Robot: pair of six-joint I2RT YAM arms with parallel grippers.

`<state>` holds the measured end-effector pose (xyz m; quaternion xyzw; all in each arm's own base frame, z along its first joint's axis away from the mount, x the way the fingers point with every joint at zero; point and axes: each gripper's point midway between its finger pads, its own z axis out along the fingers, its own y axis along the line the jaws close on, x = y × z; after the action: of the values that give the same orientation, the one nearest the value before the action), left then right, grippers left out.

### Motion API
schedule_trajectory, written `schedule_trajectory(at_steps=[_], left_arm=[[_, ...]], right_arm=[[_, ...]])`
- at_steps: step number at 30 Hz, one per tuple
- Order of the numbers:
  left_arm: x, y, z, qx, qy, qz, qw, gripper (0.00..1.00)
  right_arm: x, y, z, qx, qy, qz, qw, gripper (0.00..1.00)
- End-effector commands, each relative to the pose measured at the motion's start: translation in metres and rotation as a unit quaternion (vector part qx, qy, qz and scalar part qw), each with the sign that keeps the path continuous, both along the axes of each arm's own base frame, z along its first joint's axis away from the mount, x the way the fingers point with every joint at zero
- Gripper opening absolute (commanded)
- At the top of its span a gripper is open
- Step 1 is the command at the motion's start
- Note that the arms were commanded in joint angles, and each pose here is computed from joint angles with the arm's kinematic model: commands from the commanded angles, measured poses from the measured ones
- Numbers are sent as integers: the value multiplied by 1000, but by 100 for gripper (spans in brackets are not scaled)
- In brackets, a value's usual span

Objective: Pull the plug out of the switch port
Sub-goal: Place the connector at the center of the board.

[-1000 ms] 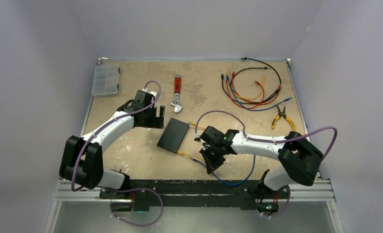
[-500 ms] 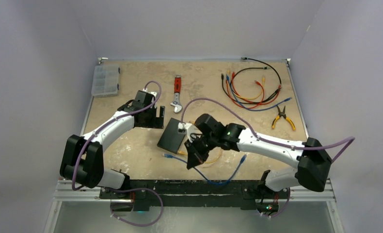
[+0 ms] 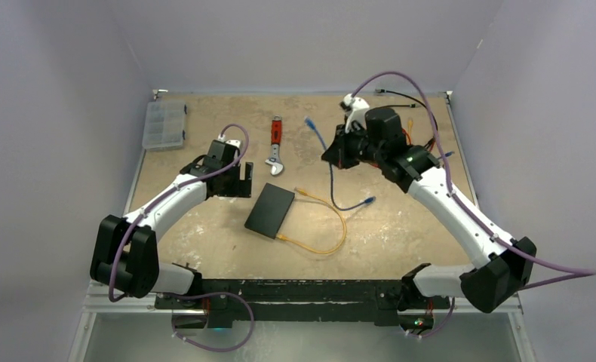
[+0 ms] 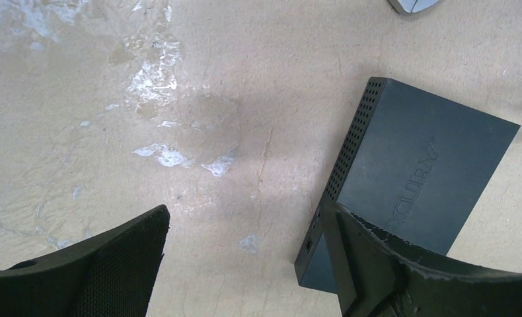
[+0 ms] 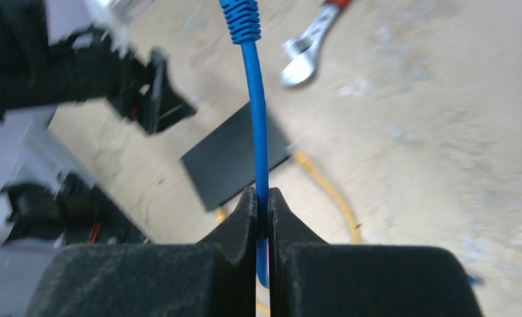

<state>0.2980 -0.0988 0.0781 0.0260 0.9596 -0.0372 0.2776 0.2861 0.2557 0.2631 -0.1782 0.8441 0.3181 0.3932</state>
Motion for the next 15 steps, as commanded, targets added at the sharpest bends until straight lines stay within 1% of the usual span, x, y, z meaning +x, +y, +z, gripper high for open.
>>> schedule_trajectory(at_steps=[1, 5, 9, 13, 15], left_arm=[[12, 5, 19, 3, -33, 14, 999, 85], [12, 5, 18, 4, -30, 14, 999, 85], [13, 5, 17, 4, -29, 14, 999, 85], [13, 4, 16, 4, -28, 13, 1000, 85], [13, 4, 16, 3, -27, 12, 1000, 85]], right_arm=[[51, -47, 29, -35, -65, -111, 991, 0], [93, -84, 45, -37, -85, -177, 980, 0], [126, -119, 51, -46, -83, -233, 968, 0], [154, -164, 36, -83, -73, -297, 949, 0], [168, -178, 24, -101, -65, -313, 942, 0]])
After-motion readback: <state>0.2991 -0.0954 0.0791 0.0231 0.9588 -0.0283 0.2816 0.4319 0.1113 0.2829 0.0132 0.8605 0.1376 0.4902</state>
